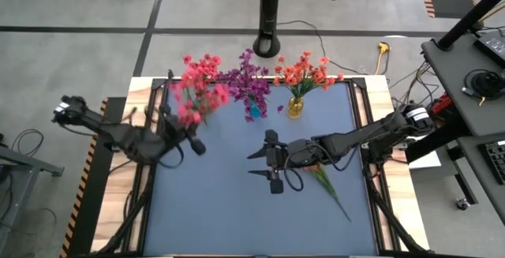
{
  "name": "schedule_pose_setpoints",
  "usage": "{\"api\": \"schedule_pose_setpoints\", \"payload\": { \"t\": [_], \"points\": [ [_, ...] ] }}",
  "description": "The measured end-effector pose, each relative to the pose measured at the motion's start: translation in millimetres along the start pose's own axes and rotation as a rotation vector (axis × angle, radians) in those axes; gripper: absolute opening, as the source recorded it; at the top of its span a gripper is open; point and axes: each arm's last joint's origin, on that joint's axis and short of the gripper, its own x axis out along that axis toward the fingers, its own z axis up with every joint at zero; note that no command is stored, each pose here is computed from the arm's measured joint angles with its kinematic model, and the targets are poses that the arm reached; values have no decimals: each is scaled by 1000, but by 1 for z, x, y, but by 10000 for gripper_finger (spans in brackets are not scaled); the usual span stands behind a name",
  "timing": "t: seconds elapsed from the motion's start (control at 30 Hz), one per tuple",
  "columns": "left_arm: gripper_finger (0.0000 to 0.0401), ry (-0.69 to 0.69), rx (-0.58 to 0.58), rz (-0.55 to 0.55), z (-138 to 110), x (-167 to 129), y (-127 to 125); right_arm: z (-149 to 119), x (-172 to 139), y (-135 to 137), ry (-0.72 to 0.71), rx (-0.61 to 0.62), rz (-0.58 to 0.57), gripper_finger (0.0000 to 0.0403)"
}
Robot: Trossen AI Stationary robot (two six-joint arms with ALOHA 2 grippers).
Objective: Sort flowers into vase by color
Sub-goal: Put the pink flower into the green vase
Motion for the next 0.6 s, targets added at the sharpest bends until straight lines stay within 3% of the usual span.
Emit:
{"api": "schedule_pose_setpoints", "payload": {
  "t": [0.33,0.6],
  "points": [
    [0,-159,-76,-11,35,5,64,-4,7,-21,12,1,-82,192],
    [0,-155,-66,92,8,3,88,-3,8,-34,0,14,-114,192]
  ]
}}
